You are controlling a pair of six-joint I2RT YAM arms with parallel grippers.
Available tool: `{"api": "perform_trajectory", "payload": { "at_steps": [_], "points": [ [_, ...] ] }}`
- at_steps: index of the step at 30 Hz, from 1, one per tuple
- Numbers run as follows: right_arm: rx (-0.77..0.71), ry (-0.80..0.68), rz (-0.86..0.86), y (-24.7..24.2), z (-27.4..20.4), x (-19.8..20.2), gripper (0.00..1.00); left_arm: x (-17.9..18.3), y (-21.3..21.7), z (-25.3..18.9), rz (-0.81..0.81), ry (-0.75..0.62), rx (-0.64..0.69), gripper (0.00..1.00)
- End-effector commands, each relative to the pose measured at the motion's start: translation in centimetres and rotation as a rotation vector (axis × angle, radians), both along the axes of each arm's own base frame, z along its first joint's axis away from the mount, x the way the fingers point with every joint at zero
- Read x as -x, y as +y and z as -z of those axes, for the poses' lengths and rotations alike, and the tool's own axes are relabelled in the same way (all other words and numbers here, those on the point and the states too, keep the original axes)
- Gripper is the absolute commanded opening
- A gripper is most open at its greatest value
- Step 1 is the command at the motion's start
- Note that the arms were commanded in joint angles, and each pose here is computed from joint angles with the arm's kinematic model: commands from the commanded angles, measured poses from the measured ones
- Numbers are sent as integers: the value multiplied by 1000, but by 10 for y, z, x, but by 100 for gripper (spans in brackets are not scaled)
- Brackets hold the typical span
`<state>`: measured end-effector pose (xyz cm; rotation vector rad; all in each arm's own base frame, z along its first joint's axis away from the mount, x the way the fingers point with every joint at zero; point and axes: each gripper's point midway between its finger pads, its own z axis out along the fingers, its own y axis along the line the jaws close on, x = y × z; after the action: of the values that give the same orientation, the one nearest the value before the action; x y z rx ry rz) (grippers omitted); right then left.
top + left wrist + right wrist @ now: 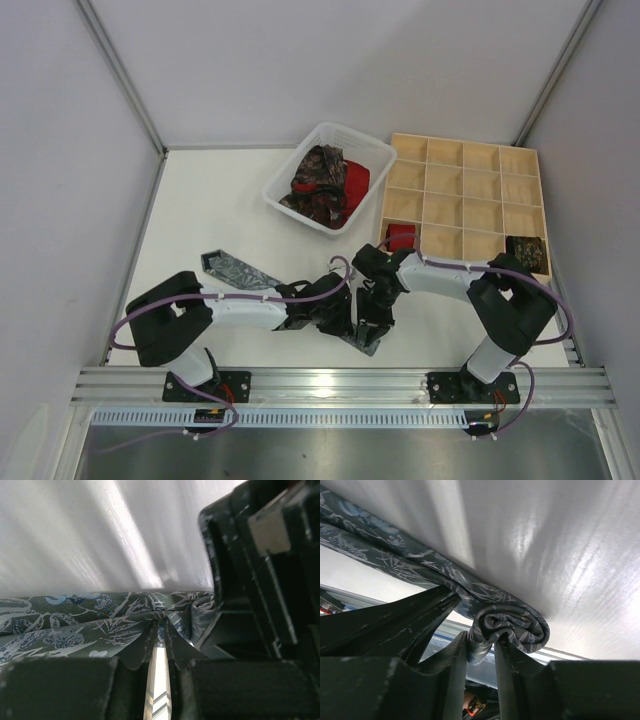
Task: Roll the ties
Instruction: Roll the tie
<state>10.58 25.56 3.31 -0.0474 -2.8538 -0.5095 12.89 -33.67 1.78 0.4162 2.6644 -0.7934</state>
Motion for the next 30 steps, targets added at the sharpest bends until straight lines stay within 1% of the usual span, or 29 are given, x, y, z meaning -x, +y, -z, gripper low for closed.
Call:
{"api": "perform_trajectory", "payload": {
  "at_steps": [1, 3, 6, 14, 17, 21, 23, 25, 27, 29, 30],
  "points": [
    [-52, -95, -27, 14, -4, -16, 33, 5, 11, 17, 13, 13, -47, 15],
    [-73, -130, -31, 16, -10, -20, 37, 5, 11, 16, 14, 11, -46, 15],
    [-78, -154, -26, 14, -10, -21, 40, 4, 11, 12, 14, 9, -42, 15],
    [-168, -228, -10, 16, -12, -22, 40, 3, 11, 3, 8, 2, -36, 15],
    [-193, -238, -2, 15, -9, -20, 38, 3, 12, -1, 3, 0, -35, 15],
    [-241, -282, 8, 15, -12, -20, 26, -2, 17, -8, -21, -16, -44, 15],
    [-253, -305, 8, 13, -12, -20, 24, -5, 23, -11, -36, -24, -59, 15],
    [-263, -331, 11, 12, -11, -22, 23, -9, 29, -19, -47, -37, -59, 16],
    [-306, -342, 2, 17, -15, -21, 34, -11, 32, -25, -49, -49, -51, 16],
    [-322, -347, 11, 17, -17, -20, 42, -13, 34, -28, -49, -51, -56, 16],
    [-336, -349, 12, 18, -18, -19, 43, -13, 35, -28, -51, -52, -57, 17]
  ]
}}
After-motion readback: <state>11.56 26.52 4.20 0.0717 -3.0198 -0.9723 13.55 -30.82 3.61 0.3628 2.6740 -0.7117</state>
